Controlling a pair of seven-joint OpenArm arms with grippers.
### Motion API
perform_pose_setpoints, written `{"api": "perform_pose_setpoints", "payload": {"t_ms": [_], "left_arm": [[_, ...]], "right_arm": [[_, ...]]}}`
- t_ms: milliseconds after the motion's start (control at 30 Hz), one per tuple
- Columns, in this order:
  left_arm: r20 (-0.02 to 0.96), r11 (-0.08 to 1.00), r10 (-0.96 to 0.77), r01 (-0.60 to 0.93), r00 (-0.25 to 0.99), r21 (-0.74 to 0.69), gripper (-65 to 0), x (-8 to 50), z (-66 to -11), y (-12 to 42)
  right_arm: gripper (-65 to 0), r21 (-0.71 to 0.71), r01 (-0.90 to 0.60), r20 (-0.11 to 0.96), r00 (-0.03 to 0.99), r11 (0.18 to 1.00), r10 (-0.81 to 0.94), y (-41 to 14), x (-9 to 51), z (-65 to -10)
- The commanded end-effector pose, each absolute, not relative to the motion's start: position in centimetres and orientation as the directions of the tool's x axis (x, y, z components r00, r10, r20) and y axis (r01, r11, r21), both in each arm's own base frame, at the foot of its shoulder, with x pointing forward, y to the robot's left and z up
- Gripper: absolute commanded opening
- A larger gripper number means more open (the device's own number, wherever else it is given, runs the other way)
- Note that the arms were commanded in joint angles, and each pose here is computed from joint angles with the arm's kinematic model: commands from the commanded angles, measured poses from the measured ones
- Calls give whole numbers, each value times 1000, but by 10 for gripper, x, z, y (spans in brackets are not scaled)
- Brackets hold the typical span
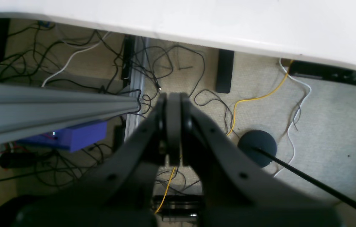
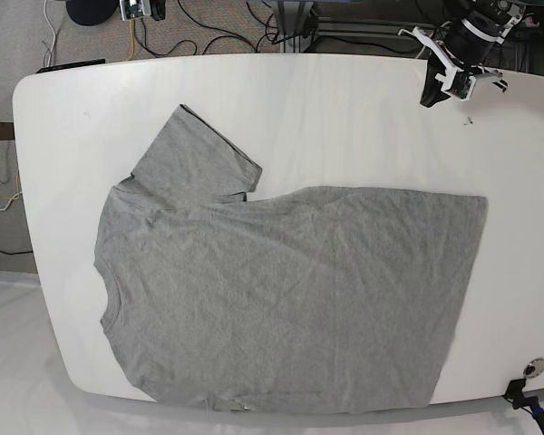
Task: Fold the T-shirt properly
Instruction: 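Move both open grippers over the grey t-shirt's shoulder and hem corners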
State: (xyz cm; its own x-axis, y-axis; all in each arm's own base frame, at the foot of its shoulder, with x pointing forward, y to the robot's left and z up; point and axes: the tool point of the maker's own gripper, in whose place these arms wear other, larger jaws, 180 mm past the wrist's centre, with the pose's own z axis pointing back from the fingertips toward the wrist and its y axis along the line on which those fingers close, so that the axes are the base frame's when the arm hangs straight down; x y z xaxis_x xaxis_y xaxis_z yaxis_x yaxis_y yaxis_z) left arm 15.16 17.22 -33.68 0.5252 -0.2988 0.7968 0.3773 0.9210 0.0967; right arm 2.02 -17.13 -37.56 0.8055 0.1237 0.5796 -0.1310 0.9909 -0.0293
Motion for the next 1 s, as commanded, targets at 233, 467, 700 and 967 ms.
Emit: {"api": "perform_pose_setpoints", "payload": {"t_ms": [233,467,700,967], "left_arm": [[825,902,-342,405,450,153,-650,172,-317,177],[800,920,-323,366,506,139,-444,163,-318,182],[809,930,-297,346,507,125,-433,163,-307,181],[851,931,-257,352,458,92,-425,170,-278,161]], "right_arm": [[-650,6,-107,623,778,994,80,-168,52,-371],[-424,15,-87,663,747,996,55,-172,78,-360],[-404,-250,-78,712,661,965,238,-209,113,-344],[-413,-388,-49,730,594,920,339,-216,157,-334]]}}
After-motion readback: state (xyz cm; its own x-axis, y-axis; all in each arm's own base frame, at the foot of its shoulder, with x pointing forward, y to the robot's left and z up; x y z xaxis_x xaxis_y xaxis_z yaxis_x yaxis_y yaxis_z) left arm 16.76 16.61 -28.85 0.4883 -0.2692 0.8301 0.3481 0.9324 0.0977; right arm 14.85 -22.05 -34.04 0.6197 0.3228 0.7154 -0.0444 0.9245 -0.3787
